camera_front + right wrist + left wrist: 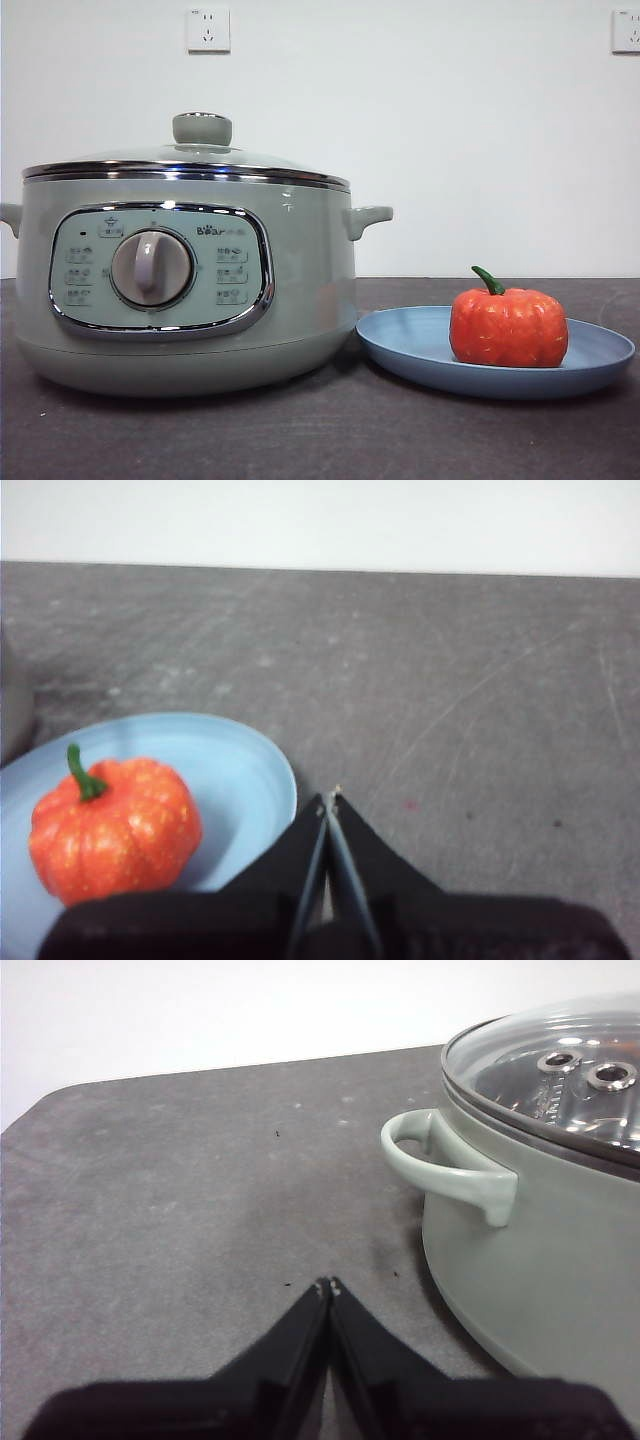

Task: Take the pumpkin out from the steamer,put the pumpkin in the blue plate,close the lid

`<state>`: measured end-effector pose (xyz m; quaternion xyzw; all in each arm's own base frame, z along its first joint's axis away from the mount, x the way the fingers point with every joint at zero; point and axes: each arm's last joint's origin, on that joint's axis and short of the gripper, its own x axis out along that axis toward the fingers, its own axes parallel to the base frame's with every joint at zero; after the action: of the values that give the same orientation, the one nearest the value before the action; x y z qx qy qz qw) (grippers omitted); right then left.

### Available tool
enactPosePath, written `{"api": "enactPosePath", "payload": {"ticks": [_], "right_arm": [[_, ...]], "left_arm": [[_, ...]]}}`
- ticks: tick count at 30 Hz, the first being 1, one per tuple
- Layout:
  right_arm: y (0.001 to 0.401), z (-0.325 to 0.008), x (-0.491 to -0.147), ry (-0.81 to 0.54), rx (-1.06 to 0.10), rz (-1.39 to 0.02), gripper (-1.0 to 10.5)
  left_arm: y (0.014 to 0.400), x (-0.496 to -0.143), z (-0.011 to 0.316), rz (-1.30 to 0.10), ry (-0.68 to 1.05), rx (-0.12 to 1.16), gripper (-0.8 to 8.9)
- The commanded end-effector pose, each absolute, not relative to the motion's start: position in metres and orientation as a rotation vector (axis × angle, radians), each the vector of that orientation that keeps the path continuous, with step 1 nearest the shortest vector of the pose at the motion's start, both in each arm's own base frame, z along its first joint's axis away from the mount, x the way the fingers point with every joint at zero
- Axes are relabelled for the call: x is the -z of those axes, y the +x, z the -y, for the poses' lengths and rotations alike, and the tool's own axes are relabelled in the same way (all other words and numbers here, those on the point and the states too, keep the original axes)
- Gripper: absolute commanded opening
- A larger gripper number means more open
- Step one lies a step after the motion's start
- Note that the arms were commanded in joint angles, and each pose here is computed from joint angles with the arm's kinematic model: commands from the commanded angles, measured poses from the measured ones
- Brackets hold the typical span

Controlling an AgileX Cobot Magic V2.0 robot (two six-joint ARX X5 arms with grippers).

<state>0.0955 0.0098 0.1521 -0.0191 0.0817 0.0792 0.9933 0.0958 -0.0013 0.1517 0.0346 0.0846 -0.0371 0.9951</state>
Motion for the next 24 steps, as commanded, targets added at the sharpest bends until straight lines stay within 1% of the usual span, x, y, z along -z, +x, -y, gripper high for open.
{"api": "enactPosePath", "payload": {"ticks": [1, 24], "right_arm": [[0.0954, -0.0097, -0.1489, -0.037, -0.156, -0.167, -0.2], [0.0962, -0.0098, -0.1476, -0.036, -0.154, -0.185, -0.2]], "left_arm": [[0.0964, -0.1466, 0.0009, -0.182, 0.059, 0.071, -0.03], [0.0964, -0.1466, 0.0009, -0.182, 0.059, 0.071, -0.03]]}}
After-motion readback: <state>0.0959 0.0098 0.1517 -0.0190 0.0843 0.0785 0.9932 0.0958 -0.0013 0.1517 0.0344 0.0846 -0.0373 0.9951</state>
